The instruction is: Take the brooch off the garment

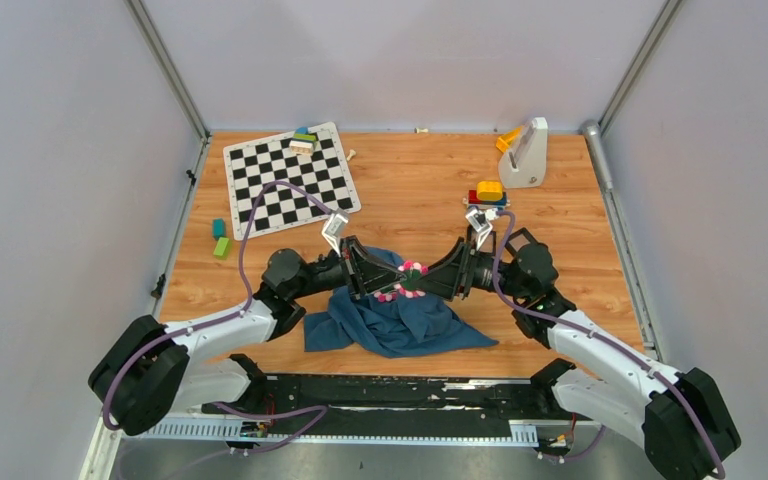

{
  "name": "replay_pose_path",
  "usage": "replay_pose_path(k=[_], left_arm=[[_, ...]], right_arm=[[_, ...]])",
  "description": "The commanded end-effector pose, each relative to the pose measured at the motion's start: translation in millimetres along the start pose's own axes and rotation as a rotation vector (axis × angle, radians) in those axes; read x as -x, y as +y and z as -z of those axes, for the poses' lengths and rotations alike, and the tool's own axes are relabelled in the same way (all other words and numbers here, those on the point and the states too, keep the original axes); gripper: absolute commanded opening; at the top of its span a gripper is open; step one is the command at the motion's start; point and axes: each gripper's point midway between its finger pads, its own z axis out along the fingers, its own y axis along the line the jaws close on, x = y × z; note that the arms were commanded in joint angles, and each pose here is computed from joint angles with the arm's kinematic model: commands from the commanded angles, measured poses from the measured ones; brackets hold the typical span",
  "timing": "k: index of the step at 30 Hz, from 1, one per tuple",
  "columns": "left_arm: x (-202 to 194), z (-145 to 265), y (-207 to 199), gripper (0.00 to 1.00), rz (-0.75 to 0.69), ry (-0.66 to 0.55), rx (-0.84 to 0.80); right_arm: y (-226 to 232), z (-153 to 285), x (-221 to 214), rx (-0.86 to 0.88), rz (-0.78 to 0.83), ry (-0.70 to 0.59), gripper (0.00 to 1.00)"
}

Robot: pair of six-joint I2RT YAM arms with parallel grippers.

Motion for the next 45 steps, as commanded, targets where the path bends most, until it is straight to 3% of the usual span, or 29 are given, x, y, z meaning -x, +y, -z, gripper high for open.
replay_pose_path(k=[1, 4, 7, 22, 29, 39, 45], left_arm=[[15, -3, -3, 0.0, 0.047, -0.02, 0.015], [13, -2, 2, 0.0, 0.117, -0.007, 0.051], [15, -3, -2, 0.0, 0.139, -0.004, 0.04], [13, 0, 1, 0.0, 0.161, 0.016, 0.092], [12, -1, 5, 0.0, 0.16, 0.017, 0.103], [14, 0, 1, 0.0, 0.14, 0.011, 0.084], [16, 1, -4, 0.0, 0.117, -0.005, 0.058]], right_arm=[[12, -3, 7, 0.039, 0.122, 0.02, 0.6], [10, -2, 4, 0.044, 0.196, 0.036, 0.71], [7, -1, 1, 0.053, 0.261, 0.054, 0.76], [4, -12, 23, -0.023, 0.396, -0.077, 0.76], [6, -19, 24, -0.011, 0.394, -0.069, 0.66], [10, -18, 20, 0.019, 0.365, -0.071, 0.42], [12, -18, 17, 0.037, 0.34, -0.057, 0.37]])
